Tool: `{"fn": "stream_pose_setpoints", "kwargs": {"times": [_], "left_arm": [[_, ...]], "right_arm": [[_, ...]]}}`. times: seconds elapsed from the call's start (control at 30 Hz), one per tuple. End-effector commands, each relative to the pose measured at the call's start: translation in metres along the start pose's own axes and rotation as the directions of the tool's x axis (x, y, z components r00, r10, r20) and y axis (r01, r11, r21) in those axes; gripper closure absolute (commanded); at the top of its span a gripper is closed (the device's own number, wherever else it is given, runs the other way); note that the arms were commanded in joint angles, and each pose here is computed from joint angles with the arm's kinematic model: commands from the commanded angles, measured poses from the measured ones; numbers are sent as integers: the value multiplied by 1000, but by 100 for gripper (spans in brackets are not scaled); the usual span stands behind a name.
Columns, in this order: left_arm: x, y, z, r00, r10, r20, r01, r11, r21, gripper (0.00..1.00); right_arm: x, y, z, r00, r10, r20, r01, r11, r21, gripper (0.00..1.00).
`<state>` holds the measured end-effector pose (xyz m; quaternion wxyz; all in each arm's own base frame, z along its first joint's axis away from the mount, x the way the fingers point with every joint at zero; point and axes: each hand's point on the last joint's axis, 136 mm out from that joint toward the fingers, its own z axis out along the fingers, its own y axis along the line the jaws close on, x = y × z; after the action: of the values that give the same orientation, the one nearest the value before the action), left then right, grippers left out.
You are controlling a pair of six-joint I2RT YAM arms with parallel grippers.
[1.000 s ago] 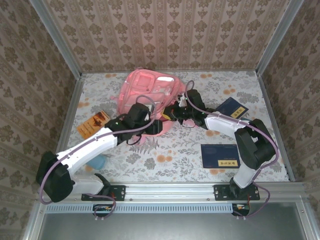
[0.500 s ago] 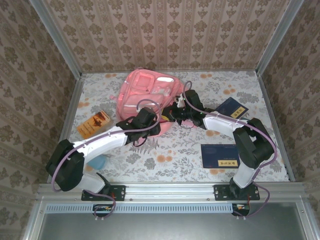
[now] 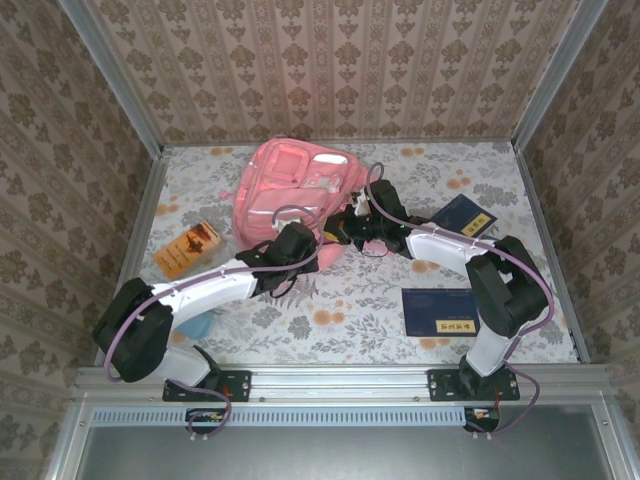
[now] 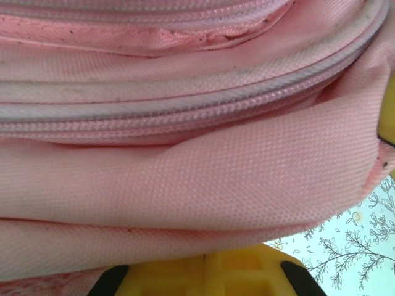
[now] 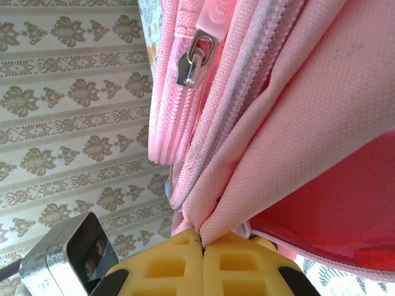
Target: Pack the student bag
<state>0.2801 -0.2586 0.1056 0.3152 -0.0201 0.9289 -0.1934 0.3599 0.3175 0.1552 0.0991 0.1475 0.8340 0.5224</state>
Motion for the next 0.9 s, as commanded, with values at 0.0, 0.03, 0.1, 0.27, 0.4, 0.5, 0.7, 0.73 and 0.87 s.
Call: {"fn": "stream_pose_setpoints", "kwargs": {"times": [0.0,0.03,0.1,0.27,0.4,0.5,0.7,0.73,0.87], "left_arm": [[-3,11,-3,999,12,42,-10,999,-43,96],[-3,11,-3,999,15,42,-13,999,-40,95],[-3,10,-2,999,19,44,-18,999,-34,87],[-4,9,2,998,38,43,-37,999,-38,83],[-5,11,4,998,45,51,-42,998,-52,91],[-7,14,1,996,52,67,-48,997,-68,98],[-10,37,-16,992,78,99,-61,985,-160,100],[-9,43,-19,991,88,98,-69,981,-179,100],[-7,59,-29,989,103,106,-77,972,-223,100]], "right_arm": [[-2,30,-2,999,-45,0,45,997,-69,100],[-3,30,-2,999,-45,0,44,997,-69,100],[-2,30,-1,999,-42,-3,42,997,-70,100],[-1,30,-2,999,-39,-5,38,997,-71,100],[0,29,-4,999,-37,-4,36,997,-69,100],[1,24,-5,1000,-31,4,31,998,-55,100],[-9,-2,-18,996,-48,79,44,998,50,100],[-11,-5,-22,994,-52,93,46,997,64,100],[-20,-25,-40,988,-68,139,49,989,138,100]]}}
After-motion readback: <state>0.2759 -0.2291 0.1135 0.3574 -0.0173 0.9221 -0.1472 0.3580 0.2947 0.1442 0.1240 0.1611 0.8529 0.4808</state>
